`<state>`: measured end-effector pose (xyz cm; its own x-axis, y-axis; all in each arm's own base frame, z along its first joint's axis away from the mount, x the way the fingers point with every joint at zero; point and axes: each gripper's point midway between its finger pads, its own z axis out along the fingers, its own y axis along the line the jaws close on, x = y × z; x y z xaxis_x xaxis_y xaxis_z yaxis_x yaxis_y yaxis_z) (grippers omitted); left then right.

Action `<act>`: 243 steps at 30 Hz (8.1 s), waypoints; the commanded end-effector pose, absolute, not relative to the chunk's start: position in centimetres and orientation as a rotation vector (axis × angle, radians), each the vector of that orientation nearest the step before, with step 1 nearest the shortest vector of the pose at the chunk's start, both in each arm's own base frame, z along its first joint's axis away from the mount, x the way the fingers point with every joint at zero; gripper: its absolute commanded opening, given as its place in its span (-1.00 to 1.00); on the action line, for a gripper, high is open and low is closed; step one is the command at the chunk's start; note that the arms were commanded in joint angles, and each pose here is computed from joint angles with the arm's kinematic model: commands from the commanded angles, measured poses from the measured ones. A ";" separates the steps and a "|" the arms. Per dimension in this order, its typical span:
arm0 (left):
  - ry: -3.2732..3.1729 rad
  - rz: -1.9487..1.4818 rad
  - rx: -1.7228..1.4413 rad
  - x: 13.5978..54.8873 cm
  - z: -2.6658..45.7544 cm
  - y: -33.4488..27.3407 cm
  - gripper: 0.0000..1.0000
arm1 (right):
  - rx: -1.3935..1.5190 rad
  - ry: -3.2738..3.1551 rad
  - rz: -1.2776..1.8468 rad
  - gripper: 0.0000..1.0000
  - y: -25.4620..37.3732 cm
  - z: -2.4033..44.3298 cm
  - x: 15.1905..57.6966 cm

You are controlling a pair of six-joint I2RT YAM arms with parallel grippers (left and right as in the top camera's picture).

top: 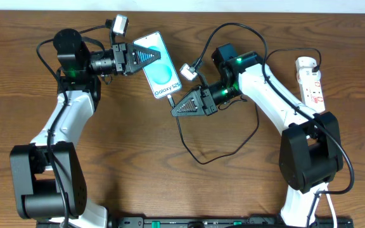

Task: Plug charger to phone and switch on socket

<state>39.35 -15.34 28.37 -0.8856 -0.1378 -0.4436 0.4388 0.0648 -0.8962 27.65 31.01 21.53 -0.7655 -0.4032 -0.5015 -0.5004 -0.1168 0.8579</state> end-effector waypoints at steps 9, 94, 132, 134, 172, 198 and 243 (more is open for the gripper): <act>1.928 -1.878 0.364 38.9 28.5 -15.2 -0.85 | -1.039 2.010 2.046 -0.98 30.9 22.1 28.1; 2.007 -1.886 0.104 40.7 26.6 -14.7 -0.86 | -1.038 2.049 2.016 -0.98 30.7 21.6 28.3; 2.010 -1.908 0.142 40.1 26.7 -14.8 -0.86 | -0.962 2.116 2.059 -0.97 30.9 21.8 28.6; 2.011 -1.912 0.146 40.1 26.7 -14.8 -0.86 | -0.956 2.123 2.062 -0.98 30.9 21.8 28.7; 2.012 -1.923 0.172 39.7 26.8 -14.9 -0.86 | -0.939 2.128 2.062 -0.97 31.2 21.8 29.3; 1.989 -1.874 0.144 40.5 26.7 -13.7 -0.86 | -0.930 2.140 2.068 -0.98 31.2 21.8 29.2; 2.004 -1.864 0.120 40.7 26.3 -14.5 -0.86 | -0.944 2.139 2.063 -0.98 31.4 21.7 29.1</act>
